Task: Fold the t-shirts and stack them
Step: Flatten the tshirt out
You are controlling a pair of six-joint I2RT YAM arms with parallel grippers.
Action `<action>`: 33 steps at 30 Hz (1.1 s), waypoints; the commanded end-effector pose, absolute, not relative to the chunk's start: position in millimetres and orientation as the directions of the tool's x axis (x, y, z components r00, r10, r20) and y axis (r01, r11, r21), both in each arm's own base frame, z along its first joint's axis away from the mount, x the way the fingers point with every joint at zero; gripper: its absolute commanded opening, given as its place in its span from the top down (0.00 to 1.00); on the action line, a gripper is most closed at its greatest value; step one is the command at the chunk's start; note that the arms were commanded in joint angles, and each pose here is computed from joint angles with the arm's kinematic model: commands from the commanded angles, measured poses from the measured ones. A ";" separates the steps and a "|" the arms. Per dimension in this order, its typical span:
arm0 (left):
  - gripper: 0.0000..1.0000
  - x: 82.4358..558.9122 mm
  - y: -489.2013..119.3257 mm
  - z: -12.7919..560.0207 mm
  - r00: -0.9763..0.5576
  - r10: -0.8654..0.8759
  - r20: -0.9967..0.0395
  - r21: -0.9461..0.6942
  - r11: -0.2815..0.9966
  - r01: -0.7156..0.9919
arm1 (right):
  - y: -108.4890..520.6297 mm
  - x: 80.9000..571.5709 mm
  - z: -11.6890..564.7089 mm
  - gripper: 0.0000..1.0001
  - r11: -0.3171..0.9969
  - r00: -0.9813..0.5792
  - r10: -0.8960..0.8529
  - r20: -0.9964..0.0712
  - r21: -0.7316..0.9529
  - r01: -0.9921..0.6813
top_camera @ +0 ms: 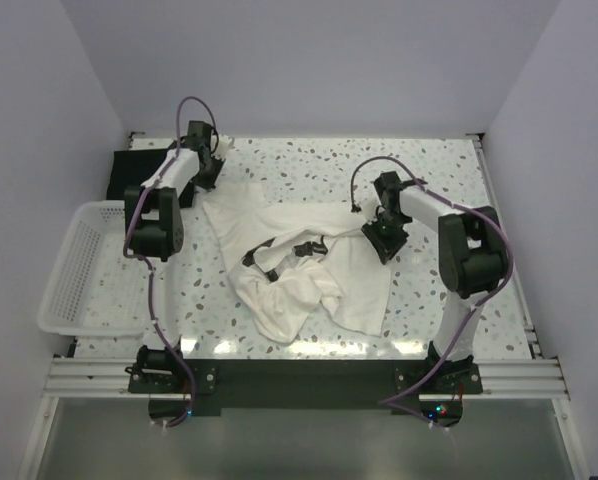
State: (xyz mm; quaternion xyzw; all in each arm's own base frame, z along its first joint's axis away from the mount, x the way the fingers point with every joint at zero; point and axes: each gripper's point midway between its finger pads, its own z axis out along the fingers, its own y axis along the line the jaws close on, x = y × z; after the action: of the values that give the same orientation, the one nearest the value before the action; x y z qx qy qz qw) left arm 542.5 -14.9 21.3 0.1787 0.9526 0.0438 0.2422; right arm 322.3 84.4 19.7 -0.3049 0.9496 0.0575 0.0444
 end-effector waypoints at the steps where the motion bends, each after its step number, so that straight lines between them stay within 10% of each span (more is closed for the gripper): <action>1: 1.00 542.3 -17.2 41.5 -0.798 0.373 -0.474 0.167 0.928 0.334 | 57.1 303.4 7.7 0.70 0.744 -0.744 -0.668 -0.007 0.000 -0.668; 8: 1.00 541.3 -15.8 43.0 -0.794 0.386 -0.470 0.174 0.922 0.345 | 26.7 244.0 20.8 0.75 0.624 -0.617 -0.780 0.109 0.048 -0.780; 11: 1.00 541.6 -15.0 43.9 -0.790 0.397 -0.467 0.181 0.917 0.354 | 48.4 251.4 59.7 0.71 0.641 -0.654 -0.755 -0.045 0.154 -0.751; 15: 1.00 543.4 -29.4 48.3 -0.762 0.416 -0.496 0.129 0.903 0.409 | 54.1 333.8 118.6 0.59 0.759 -0.786 -0.538 -0.306 0.231 -0.609; 33: 1.00 533.8 -63.4 43.5 -0.726 0.443 -0.526 0.015 0.858 0.513 | 31.9 484.9 61.4 0.48 0.935 -0.891 -0.185 -0.416 0.204 -0.290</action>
State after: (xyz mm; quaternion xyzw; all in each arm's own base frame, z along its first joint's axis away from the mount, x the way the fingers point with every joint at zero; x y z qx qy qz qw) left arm 537.0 -56.9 20.6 0.2410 0.9363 -0.0511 0.2503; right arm 450.8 35.0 37.4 -0.1331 0.9707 0.1508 0.1315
